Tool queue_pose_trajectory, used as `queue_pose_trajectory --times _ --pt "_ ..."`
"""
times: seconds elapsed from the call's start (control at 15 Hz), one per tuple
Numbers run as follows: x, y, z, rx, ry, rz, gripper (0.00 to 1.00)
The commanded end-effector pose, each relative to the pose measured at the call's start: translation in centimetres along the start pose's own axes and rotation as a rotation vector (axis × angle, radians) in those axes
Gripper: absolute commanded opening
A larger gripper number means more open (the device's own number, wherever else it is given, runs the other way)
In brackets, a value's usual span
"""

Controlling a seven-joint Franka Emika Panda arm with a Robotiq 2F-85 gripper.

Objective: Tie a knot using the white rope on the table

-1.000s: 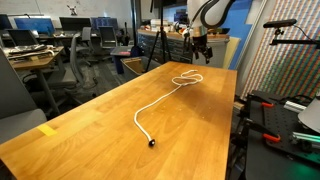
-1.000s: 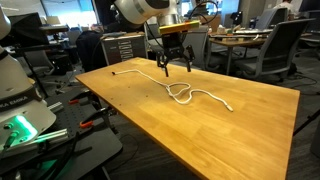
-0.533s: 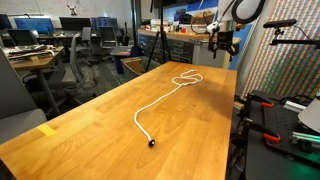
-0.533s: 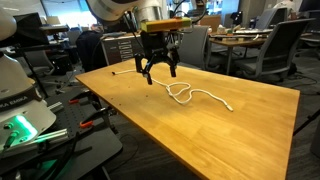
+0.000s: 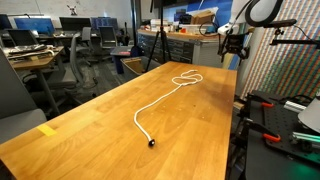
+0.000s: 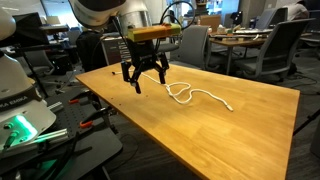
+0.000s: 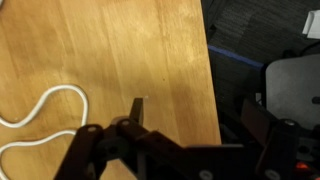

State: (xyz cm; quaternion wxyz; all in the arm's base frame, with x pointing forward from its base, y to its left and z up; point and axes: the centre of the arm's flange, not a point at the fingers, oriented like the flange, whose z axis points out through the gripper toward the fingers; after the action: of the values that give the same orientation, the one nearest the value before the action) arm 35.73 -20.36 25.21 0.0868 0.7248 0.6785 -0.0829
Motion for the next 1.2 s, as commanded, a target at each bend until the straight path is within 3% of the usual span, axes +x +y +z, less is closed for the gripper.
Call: queue_pose_trajectory --times 0.0,0.2,0.33,0.6,0.67,0.87,1.0,1.13 --pt "6.8 -2.2 0.4 0.124 0.142 -0.041 1.0" --pt "14.7 -2.3 -1.9 0.224 0.276 -0.121 1.0" --pt "19.0 -1.4 -3.9 0.196 0.384 -0.129 1.0" --pt "25.4 1.3 -10.4 0.162 0.55 0.006 1.0" --pt "22.9 0.3 -6.7 0.198 0.488 -0.049 1.0" --pt "25.8 0.7 -9.9 0.171 0.537 -0.03 1.0" --pt "26.0 1.4 -8.6 0.122 0.462 0.025 1.0" --pt "27.5 2.6 -9.1 0.023 0.382 0.07 1.0"
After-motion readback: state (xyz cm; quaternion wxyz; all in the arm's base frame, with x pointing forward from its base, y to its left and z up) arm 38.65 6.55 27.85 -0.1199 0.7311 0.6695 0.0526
